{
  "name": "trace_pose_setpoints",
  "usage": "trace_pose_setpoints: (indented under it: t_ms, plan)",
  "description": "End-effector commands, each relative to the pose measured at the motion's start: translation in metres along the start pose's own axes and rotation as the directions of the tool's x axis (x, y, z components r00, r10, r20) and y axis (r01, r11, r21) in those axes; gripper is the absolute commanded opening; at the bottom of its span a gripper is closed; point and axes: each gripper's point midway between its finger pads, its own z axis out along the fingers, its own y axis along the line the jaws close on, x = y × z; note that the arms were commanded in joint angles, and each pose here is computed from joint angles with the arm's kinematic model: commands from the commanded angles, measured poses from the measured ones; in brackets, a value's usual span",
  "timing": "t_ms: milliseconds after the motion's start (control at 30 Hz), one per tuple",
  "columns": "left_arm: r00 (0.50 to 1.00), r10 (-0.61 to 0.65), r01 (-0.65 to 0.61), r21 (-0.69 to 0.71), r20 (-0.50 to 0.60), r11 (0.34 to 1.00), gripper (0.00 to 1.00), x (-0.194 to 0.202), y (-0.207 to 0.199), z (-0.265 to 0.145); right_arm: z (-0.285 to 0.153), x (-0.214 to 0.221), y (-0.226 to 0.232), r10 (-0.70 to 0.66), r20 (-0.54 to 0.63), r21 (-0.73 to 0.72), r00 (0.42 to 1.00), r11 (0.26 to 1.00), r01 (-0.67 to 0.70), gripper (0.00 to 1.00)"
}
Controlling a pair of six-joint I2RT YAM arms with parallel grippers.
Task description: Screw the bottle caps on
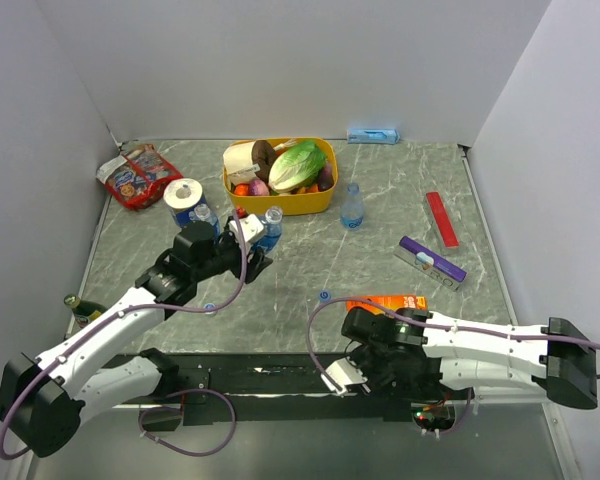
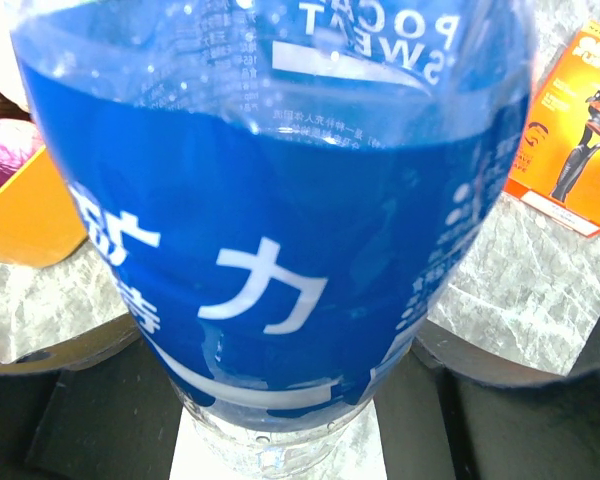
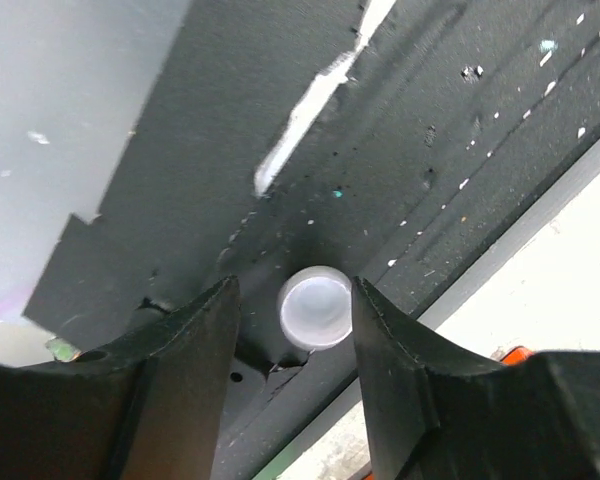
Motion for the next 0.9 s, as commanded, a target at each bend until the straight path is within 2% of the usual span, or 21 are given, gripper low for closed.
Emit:
trace_pose_setpoints:
  t_ms: [0,200,300,600,733,867]
  plan:
    - [0.994,0.003,-0.002,-0.012,0.106,1.000,0.01,-0.032,0.003,-0.007,0.004,0.000,-0.013,0.000,-0.013,0.054,1.000,0.999,0.001,0.54]
    - [0.995,-0.011,0.012,-0.009,0.100,1.000,0.01,-0.024,0.001,-0.009,0.005,0.006,-0.017,0.006,-0.047,0.068,0.999,0.998,-0.003,0.44]
    - [0.995,-0.008,0.010,-0.019,0.100,1.000,0.01,-0.024,0.003,-0.010,0.003,0.009,-0.016,0.007,-0.067,0.063,0.998,0.998,-0.003,0.48]
    - [0.993,0.005,-0.002,-0.025,0.120,1.000,0.01,-0.027,0.004,-0.009,0.003,0.018,-0.021,0.026,-0.112,0.089,0.993,0.996,-0.016,0.47]
    - [0.992,0.009,-0.006,-0.029,0.124,1.000,0.01,-0.028,0.005,-0.009,0.000,0.020,-0.023,0.014,-0.129,0.100,0.991,0.995,-0.001,0.35]
    - [0.993,0.013,-0.008,-0.041,0.121,0.999,0.01,-0.032,0.008,-0.011,-0.023,-0.009,-0.046,0.010,-0.065,0.184,0.998,0.983,0.002,0.28]
